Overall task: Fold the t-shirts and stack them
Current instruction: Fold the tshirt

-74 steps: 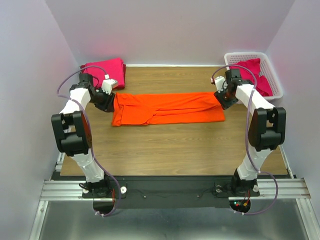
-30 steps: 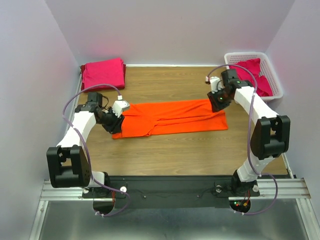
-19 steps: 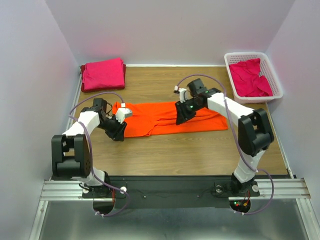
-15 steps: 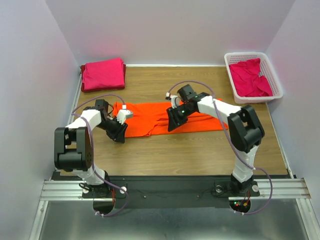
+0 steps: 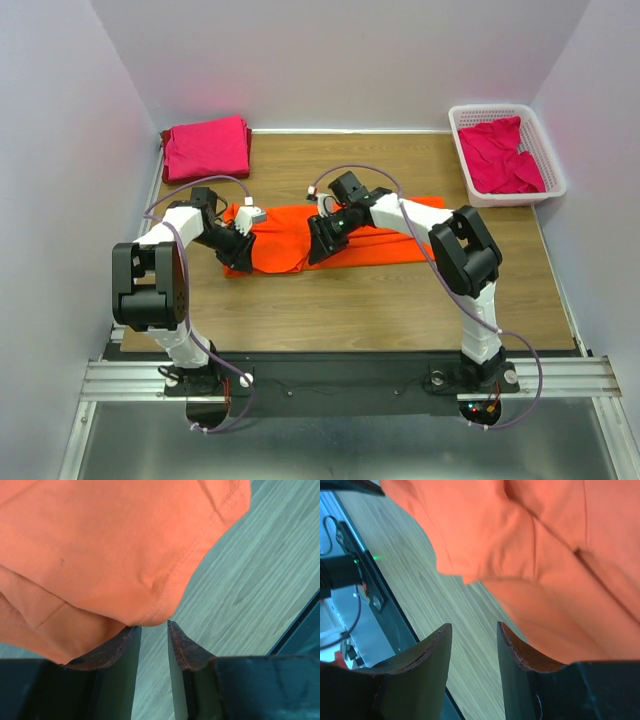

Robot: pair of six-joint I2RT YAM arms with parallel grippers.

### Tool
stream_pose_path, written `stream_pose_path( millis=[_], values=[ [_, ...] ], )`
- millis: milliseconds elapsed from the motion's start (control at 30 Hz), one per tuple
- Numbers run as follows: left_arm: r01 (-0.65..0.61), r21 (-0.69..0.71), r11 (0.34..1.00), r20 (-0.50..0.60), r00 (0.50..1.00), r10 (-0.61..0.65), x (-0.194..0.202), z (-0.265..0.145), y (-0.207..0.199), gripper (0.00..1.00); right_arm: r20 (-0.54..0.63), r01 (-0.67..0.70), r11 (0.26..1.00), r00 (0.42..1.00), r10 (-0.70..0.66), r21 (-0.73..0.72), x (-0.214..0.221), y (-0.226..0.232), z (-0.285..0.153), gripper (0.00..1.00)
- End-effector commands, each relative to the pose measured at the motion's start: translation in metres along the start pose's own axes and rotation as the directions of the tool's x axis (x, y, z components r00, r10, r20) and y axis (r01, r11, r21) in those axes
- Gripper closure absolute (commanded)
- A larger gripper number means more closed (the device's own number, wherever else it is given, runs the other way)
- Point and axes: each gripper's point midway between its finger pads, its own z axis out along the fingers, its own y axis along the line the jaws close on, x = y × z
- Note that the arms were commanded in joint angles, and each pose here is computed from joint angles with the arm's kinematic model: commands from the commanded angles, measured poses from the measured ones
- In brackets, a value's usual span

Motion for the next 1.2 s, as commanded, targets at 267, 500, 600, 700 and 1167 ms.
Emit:
stream_pose_path(
  millis=[267, 500, 600, 700, 1167],
  values=[
    [0.002, 0.042, 0.999, 0.053, 0.999, -0.004, -0.021, -0.011, -0.009, 1.00, 0.062, 0.074, 0.997, 0.995, -0.072, -0.028, -0.028, 0.024, 0.006, 0.53],
    [-0.020, 0.031, 0.999, 0.096, 0.995, 0.017, -0.043, -0.022, -0.006, 1.00, 0.148, 0.097, 0.994, 0.983, -0.105, 0.057, -0.043, 0.010, -0.031, 0.53],
    [-0.021, 0.032, 0.999, 0.093, 0.995, 0.018, -0.042, -0.020, -0.003, 1.00, 0.163, 0.083, 0.993, 0.982, -0.095, 0.080, -0.045, -0.002, -0.041, 0.52],
    [-0.027, 0.023, 0.999, 0.099, 0.995, 0.024, -0.045, -0.022, -0.002, 1.00, 0.185, 0.075, 0.992, 0.978, -0.092, 0.099, -0.048, -0.010, -0.053, 0.52],
    [-0.003, 0.046, 0.999, 0.058, 0.998, 0.000, -0.033, -0.010, 0.002, 0.43, 0.178, 0.074, 0.988, 0.979, -0.097, 0.134, -0.043, -0.024, -0.059, 0.51]
  ],
)
